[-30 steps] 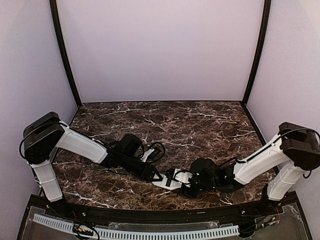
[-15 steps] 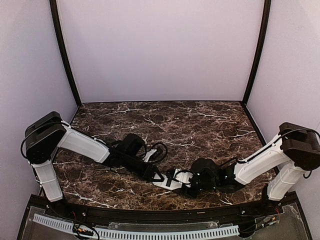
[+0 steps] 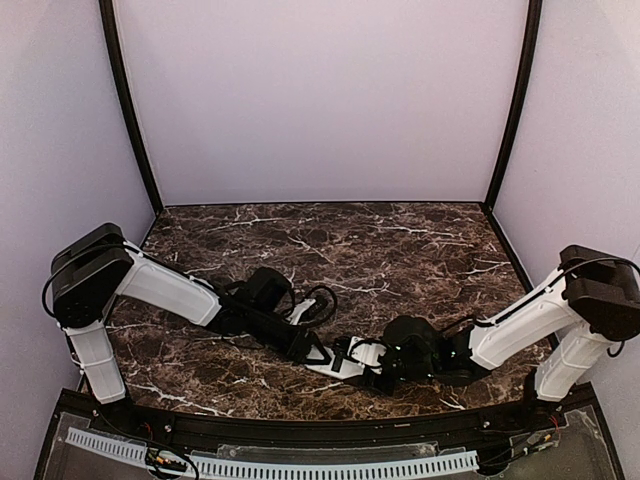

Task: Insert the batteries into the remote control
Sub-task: Load the battery cover onto the remote control without the battery cover.

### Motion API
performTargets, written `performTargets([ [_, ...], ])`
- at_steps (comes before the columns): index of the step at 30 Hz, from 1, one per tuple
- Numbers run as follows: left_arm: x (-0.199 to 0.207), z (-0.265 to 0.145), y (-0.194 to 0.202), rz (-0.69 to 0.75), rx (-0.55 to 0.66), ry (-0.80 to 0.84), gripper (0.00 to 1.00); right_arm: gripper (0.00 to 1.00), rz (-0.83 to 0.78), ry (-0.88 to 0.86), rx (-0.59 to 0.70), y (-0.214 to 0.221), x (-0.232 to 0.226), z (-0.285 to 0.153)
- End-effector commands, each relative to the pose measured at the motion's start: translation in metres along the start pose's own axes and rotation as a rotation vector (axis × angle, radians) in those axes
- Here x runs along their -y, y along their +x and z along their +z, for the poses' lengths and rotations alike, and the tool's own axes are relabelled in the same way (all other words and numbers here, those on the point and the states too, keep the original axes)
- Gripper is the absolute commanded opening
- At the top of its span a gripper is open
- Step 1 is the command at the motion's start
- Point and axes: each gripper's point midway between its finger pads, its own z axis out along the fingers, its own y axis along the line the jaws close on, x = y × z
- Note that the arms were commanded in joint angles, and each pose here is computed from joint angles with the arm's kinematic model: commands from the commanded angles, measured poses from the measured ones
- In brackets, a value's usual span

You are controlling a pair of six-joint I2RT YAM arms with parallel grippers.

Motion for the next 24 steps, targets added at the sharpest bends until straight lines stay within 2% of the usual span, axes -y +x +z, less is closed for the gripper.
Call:
performTargets([
  [1, -0.003, -0.005, 0.007, -0.030, -0.031, -0.036, 0.53, 0.00, -0.006, 0.007, 0.065, -0.016, 0.000, -0.005],
  [8, 0.001, -0.021, -0.012, -0.033, 0.035, -0.032, 0.61, 0.00, -0.007, -0.005, 0.049, -0.013, -0.003, -0.001],
  [14, -0.007, -0.042, -0.022, -0.045, 0.091, -0.069, 0.62, 0.00, -0.004, -0.009, 0.036, -0.011, -0.004, 0.001],
  [18, -0.014, -0.050, -0.017, -0.058, 0.106, -0.093, 0.59, 0.00, 0.000, -0.014, 0.030, -0.010, -0.004, 0.003],
  [24, -0.017, -0.047, -0.001, -0.058, 0.076, -0.093, 0.50, 0.00, 0.026, -0.030, -0.011, -0.006, -0.006, 0.008],
])
